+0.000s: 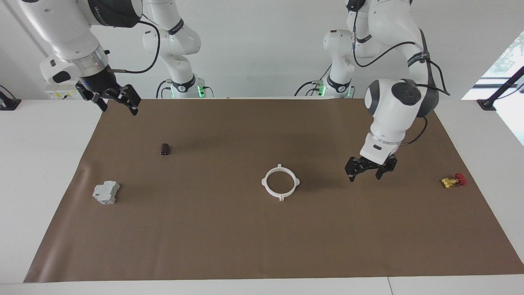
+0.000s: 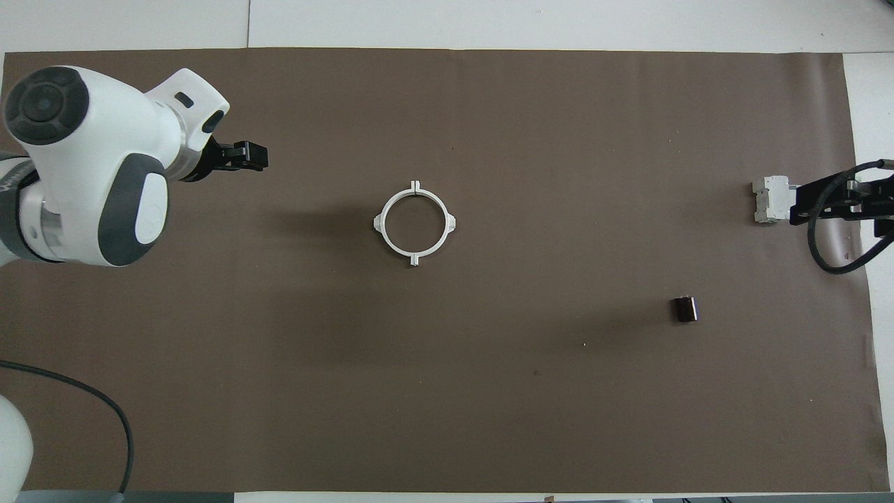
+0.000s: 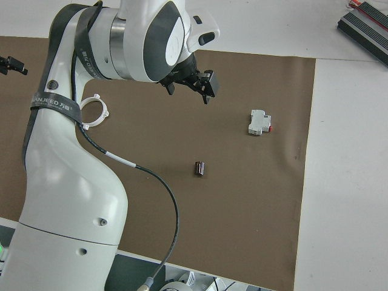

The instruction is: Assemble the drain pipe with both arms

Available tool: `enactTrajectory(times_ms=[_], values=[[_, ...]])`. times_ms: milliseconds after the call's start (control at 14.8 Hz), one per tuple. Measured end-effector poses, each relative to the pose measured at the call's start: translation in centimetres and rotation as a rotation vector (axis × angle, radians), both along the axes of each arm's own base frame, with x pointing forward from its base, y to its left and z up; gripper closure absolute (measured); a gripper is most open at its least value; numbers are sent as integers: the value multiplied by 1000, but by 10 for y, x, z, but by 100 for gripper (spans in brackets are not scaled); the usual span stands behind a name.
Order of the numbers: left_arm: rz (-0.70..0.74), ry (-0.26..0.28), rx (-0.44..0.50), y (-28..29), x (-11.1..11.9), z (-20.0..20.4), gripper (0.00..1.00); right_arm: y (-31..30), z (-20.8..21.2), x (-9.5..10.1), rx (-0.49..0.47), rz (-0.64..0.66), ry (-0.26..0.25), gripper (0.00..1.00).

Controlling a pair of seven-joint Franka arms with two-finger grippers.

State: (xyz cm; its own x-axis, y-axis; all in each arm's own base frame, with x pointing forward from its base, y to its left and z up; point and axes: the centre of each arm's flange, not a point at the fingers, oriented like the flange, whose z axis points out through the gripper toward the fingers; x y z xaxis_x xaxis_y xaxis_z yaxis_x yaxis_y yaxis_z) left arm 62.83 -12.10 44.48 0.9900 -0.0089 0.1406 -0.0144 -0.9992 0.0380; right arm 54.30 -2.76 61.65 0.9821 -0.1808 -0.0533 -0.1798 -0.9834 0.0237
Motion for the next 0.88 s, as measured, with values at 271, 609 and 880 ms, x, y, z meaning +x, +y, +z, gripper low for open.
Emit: enactTrajectory(times_ms=[271, 609, 880], values=[[6, 30, -4, 56, 1, 50, 0, -9, 1, -1, 0, -17, -1, 0], [45, 64, -8, 115, -19, 97, 0, -10, 1, -1, 0, -18, -1, 0], [63, 75, -12, 139, -30, 132, 0, -10, 1, -1, 1, -18, -1, 0]])
